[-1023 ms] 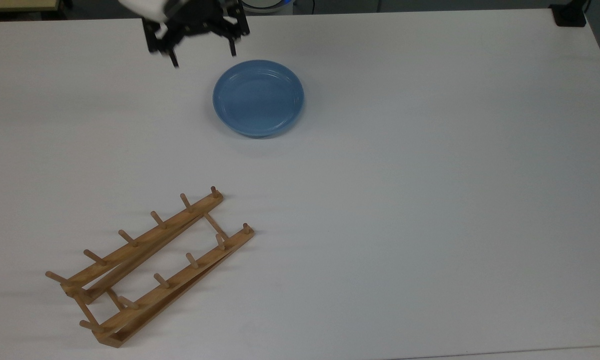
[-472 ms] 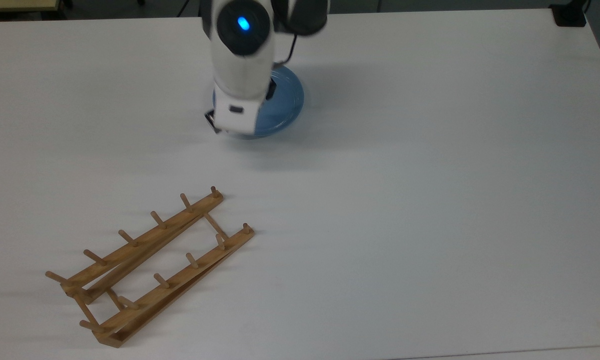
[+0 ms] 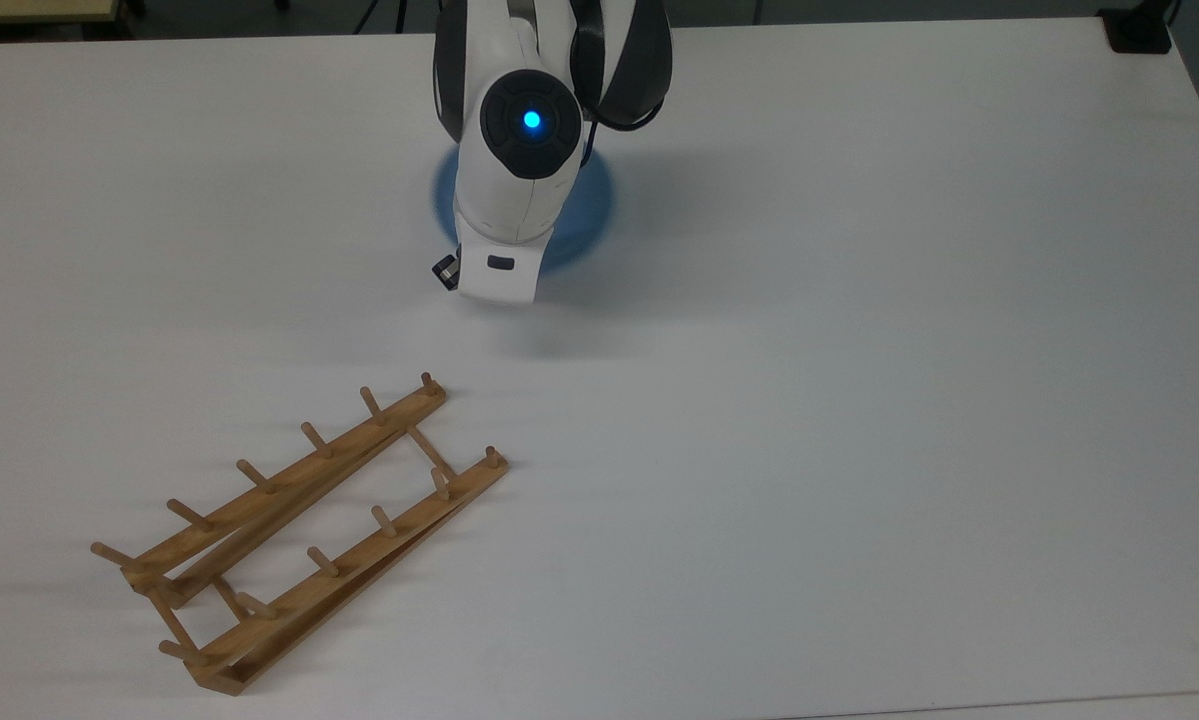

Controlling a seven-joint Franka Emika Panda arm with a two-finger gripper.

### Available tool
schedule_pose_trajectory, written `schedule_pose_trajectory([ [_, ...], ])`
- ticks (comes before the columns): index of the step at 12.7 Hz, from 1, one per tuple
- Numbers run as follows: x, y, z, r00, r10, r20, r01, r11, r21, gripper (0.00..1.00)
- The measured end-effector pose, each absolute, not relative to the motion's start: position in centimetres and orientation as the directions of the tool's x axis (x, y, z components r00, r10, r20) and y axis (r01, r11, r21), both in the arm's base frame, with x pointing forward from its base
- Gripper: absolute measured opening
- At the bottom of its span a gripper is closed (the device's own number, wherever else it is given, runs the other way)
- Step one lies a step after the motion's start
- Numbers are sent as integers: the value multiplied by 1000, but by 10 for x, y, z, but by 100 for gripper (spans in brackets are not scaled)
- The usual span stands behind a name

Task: Place plate in plate rack
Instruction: 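Close the gripper on the plate rim and tilt the plate up, then carry the tilted plate over the wooden rack between the pegs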

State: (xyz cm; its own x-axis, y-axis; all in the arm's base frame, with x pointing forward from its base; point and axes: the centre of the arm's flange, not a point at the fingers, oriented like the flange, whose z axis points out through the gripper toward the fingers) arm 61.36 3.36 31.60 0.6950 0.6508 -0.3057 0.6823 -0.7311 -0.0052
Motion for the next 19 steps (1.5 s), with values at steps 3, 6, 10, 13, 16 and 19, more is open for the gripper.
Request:
schedule_pose_trajectory([
  [3,616,36,325,697,653,-295,685,-729,4,6],
  [6,635,28,373,756,605,-248,634,-772,48,5],
  [10,648,-2,459,886,455,-89,463,-879,113,5],
  [13,658,-16,516,952,304,35,295,-942,160,5],
  [16,668,-48,586,950,124,288,62,-975,213,5],
  [19,678,-59,604,881,-3,472,-166,-938,303,5],
])
